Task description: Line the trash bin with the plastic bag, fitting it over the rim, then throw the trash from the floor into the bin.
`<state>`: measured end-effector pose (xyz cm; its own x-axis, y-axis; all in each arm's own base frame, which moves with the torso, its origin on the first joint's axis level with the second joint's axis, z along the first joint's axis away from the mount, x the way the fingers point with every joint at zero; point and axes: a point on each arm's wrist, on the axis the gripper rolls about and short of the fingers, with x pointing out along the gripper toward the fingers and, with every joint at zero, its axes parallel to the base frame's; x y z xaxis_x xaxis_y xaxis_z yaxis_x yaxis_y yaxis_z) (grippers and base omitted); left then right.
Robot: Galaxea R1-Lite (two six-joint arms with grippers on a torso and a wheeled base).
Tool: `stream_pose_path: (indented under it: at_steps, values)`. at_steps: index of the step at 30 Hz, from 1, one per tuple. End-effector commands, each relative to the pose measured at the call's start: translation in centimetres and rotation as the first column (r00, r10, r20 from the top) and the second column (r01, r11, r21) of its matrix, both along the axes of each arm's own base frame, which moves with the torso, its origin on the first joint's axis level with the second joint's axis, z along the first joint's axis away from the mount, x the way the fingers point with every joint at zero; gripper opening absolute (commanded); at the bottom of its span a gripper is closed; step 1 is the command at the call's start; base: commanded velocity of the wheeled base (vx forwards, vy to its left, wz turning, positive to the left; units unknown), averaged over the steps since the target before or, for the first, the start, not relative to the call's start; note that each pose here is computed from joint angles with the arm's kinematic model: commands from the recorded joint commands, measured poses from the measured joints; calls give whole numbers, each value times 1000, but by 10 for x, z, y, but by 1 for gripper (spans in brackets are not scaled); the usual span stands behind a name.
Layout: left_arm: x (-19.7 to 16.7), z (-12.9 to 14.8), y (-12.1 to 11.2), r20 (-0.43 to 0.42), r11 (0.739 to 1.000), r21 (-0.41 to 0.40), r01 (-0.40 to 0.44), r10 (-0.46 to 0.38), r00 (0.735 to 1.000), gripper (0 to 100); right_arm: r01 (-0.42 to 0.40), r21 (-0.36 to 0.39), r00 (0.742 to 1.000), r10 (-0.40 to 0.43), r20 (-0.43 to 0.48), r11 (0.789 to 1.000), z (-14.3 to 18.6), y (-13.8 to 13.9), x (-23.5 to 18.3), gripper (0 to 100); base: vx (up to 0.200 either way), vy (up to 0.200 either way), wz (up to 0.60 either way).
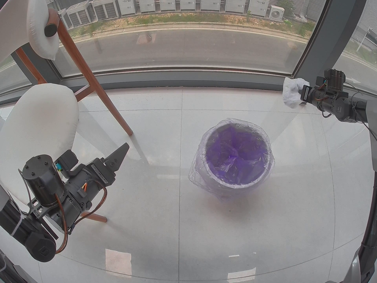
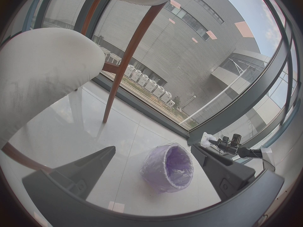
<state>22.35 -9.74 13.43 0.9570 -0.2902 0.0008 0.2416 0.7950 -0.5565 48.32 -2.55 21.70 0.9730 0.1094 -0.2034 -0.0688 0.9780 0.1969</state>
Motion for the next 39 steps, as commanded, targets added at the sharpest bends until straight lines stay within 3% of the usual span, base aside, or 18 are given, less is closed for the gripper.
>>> stream_pose_path:
  at_steps: [1,4,9,10,11,16,18,26,28,29,31,33,39]
  values:
    - [-8,1,3,33,1000,1,-2,2,999,100,-443,-130,892,451,39,887,-10,88,-108,0,0,0,0]
    - [-10,2,5,35,1000,2,-6,6,999,100,-485,-145,863,499,78,862,-38,115,-116,0,0,0,0]
    - [-10,1,4,33,1000,2,-31,31,999,100,-518,-134,849,527,41,845,-76,139,-121,0,0,0,0]
    - [-9,1,4,31,999,2,-54,54,998,100,-537,-132,838,545,33,833,-88,149,-118,0,0,0,0]
    - [-9,1,4,31,998,2,-57,57,998,100,-537,-132,838,545,32,833,-89,150,-118,0,0,0,0]
    - [-12,1,1,32,999,1,-49,49,998,100,-598,-132,795,606,31,791,-100,180,-128,0,0,0,0]
    - [-12,1,0,32,999,1,-49,49,998,100,-606,-127,791,612,5,785,-109,182,-132,0,0,0,0]
    - [-11,0,1,29,997,0,-74,74,997,100,-557,-147,827,561,-11,818,-135,183,-117,0,0,0,0]
    - [-11,0,1,27,997,1,-77,77,997,100,-521,-153,848,529,14,840,-132,176,-103,0,0,0,0]
    - [-11,0,1,27,997,1,-77,77,997,100,-521,-153,848,529,14,840,-132,176,-103,0,0,0,0]
    - [-11,0,1,27,997,1,-75,75,997,100,-465,-159,876,479,59,871,-121,168,-90,0,0,0,0]
    - [-11,0,1,27,997,1,-75,75,997,100,-442,-160,887,457,73,883,-116,160,-85,0,0,0,0]
    - [-10,-2,0,19,997,8,-74,74,997,100,-432,-153,896,442,36,889,-127,155,-90,0,0,0,0]
